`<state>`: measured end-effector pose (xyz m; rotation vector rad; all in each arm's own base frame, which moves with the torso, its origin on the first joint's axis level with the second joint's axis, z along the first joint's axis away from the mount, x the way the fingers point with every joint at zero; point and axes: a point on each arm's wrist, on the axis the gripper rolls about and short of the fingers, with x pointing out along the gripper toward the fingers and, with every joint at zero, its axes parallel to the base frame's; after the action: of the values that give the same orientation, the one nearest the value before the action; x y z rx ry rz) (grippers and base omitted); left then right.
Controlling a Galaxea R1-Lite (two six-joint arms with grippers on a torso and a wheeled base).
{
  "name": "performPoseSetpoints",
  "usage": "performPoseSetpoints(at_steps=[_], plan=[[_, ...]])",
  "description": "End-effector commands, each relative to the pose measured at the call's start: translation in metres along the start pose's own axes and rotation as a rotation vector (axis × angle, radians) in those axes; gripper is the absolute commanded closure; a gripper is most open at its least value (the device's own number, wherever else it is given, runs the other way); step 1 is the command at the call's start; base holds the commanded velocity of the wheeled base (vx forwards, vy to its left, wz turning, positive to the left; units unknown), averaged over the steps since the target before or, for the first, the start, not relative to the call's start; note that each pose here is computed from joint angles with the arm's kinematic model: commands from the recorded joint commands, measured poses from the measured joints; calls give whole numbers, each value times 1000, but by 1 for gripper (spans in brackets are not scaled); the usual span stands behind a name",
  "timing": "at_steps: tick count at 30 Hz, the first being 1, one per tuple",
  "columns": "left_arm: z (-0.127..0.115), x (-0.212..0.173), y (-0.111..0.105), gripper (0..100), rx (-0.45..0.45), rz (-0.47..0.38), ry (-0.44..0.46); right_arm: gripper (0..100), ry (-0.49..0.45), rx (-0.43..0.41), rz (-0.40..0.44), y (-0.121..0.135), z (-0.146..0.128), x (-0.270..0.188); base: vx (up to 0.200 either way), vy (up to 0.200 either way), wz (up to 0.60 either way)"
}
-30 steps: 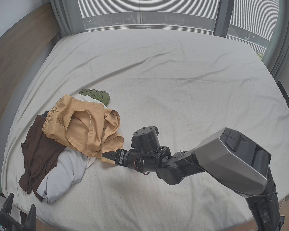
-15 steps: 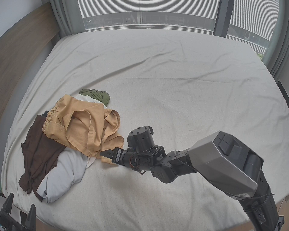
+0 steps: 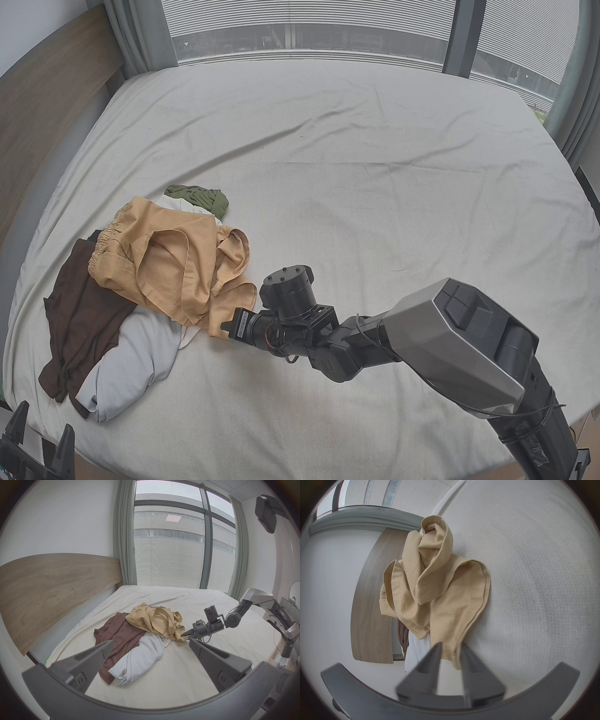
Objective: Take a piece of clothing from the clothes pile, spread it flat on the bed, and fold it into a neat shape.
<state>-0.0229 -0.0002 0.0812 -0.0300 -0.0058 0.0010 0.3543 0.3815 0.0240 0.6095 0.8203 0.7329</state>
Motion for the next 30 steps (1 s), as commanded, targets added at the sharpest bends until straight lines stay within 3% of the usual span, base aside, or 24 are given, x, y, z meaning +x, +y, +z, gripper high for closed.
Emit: performPoseSetpoints(at_steps=[1, 10, 19, 30], plan=[[-5, 0, 0, 0, -1, 1, 1, 100, -9, 1, -7, -1, 0, 1, 0, 0, 0], [-5, 0, 0, 0, -1, 1, 1, 100, -31, 11, -58, 0, 13, -29, 0, 0, 0], [-5, 0, 0, 0, 1, 1, 1, 100, -47, -32, -217, -23, 14, -84, 0, 0, 0], [-5, 0, 0, 0, 1, 1, 1, 100, -84, -76, -282, -43, 8, -121, 0, 0, 0]])
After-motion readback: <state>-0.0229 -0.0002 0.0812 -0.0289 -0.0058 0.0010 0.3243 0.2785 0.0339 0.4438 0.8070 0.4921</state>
